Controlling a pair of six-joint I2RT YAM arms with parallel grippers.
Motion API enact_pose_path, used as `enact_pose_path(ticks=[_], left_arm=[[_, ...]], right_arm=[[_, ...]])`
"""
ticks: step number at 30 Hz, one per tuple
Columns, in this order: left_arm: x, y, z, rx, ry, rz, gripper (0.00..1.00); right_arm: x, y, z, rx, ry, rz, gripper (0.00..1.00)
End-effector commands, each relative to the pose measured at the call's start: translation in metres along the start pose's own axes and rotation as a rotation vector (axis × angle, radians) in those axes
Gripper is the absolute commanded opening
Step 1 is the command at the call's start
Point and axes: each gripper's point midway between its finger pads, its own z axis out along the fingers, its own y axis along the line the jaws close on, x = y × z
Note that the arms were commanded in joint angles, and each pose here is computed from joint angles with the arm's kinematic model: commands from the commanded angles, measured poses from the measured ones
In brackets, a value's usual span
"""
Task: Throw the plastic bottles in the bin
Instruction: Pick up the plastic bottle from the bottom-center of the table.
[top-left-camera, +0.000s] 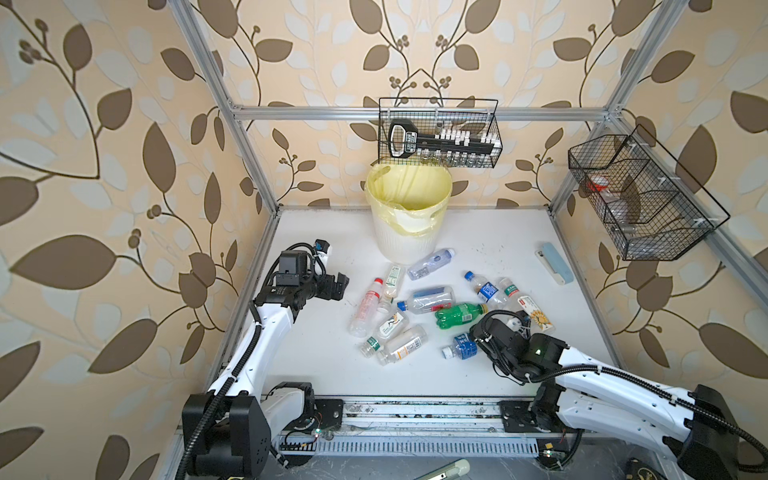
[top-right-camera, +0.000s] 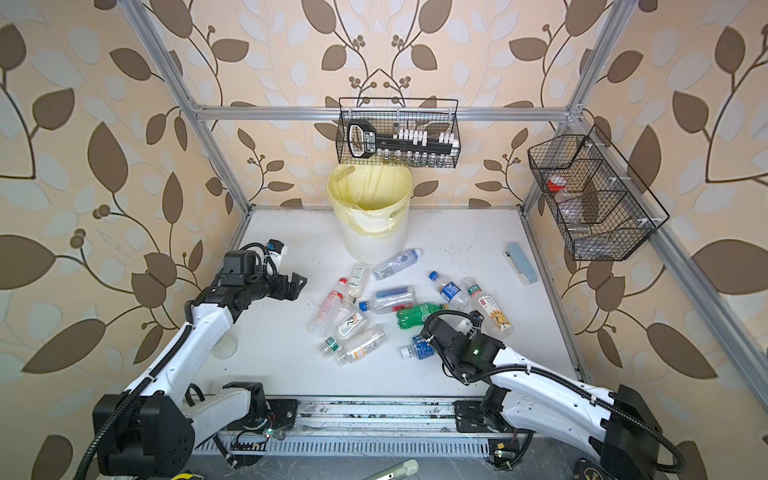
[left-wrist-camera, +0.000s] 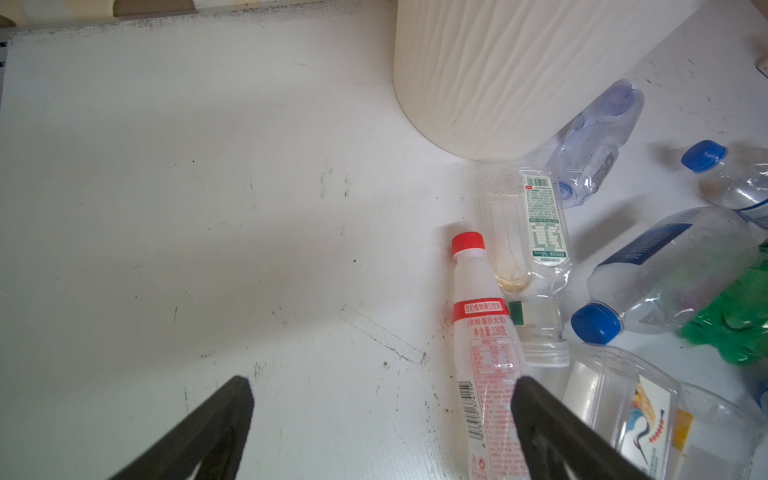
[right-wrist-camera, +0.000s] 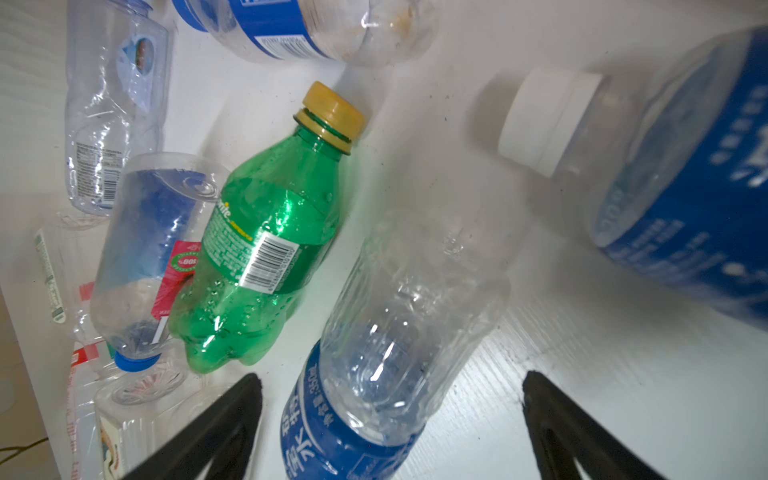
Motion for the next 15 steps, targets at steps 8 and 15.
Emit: enact_pose_path(ticks=[8, 15], left_arm=[[-0.011, 0.005, -0.009, 0.017, -0.041, -0.019, 0.99], [-0.008, 0.008, -0.008, 0.032, -0.024, -0.048, 0.99]], right_arm=[[0.012, -0.002, 0.017, -0.017, 0.008, 0.089, 0.77], [0.011, -0.004, 0.022, -0.018, -0.001, 0.066, 0.65]])
